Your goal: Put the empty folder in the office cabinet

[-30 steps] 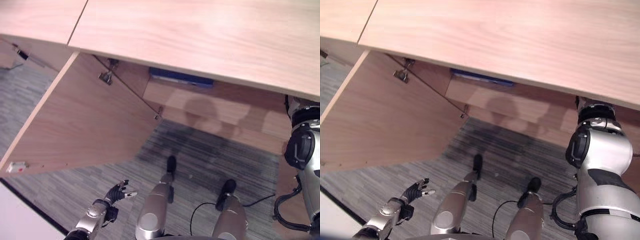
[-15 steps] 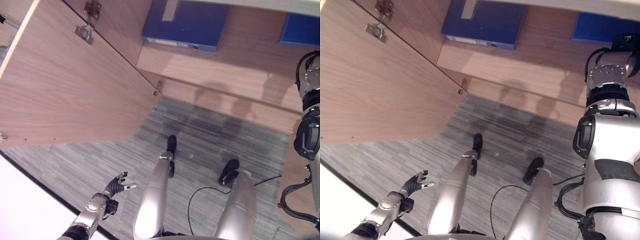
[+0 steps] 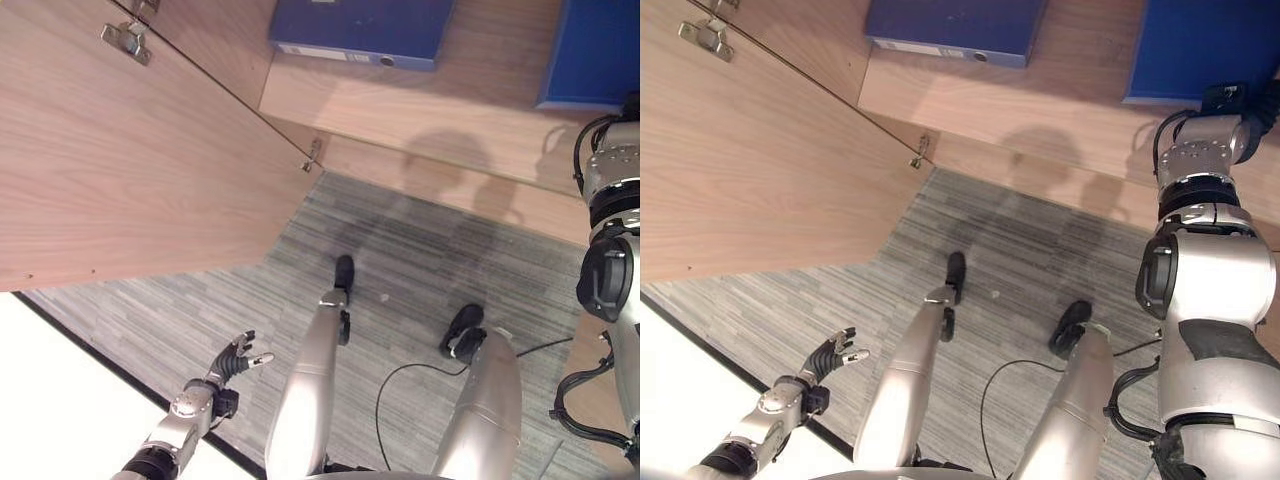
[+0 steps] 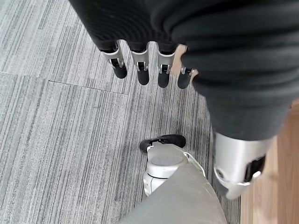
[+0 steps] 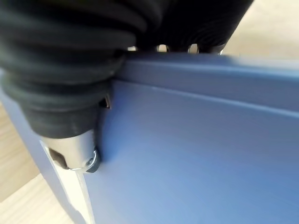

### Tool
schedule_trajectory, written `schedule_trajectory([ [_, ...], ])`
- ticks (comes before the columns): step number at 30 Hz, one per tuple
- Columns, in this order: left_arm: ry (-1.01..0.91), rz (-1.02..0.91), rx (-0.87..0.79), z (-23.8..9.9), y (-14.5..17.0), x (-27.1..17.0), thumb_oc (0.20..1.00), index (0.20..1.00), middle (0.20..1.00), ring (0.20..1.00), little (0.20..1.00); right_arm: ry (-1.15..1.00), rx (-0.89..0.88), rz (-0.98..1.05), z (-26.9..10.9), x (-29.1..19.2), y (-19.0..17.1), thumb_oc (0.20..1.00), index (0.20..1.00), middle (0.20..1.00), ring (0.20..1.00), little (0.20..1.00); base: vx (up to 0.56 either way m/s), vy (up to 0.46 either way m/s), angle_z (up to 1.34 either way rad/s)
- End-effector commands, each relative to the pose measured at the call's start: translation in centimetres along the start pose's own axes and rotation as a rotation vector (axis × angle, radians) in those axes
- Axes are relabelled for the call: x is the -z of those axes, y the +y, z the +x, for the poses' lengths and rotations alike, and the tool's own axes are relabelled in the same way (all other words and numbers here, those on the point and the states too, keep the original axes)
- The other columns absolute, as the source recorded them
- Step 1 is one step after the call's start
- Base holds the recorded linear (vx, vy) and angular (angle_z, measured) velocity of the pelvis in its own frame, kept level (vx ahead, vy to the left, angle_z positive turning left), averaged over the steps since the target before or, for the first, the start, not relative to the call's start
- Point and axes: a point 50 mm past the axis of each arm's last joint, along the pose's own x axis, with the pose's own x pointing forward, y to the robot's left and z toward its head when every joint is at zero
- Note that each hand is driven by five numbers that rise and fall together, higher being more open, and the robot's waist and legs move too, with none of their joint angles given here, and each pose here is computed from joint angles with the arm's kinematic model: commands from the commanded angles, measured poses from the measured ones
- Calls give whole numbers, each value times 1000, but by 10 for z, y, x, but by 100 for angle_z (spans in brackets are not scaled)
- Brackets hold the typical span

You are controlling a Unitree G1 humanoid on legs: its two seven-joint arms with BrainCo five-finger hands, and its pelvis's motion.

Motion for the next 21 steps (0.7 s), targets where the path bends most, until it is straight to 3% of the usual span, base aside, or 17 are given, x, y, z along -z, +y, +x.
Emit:
schedule_trajectory([
  [1, 37, 19, -55, -8, 19, 9, 1000, 1000, 1000, 1000, 1000, -34, 0, 1, 4, -8, -8, 200, 200, 200, 200, 200, 22, -42, 1],
  [21, 53, 114, -51, -17, 28, 13, 1000, 1000, 1000, 1000, 1000, -182, -40, 106, -15, -69, 72, 200, 200, 200, 200, 200, 11, -4, 2],
])
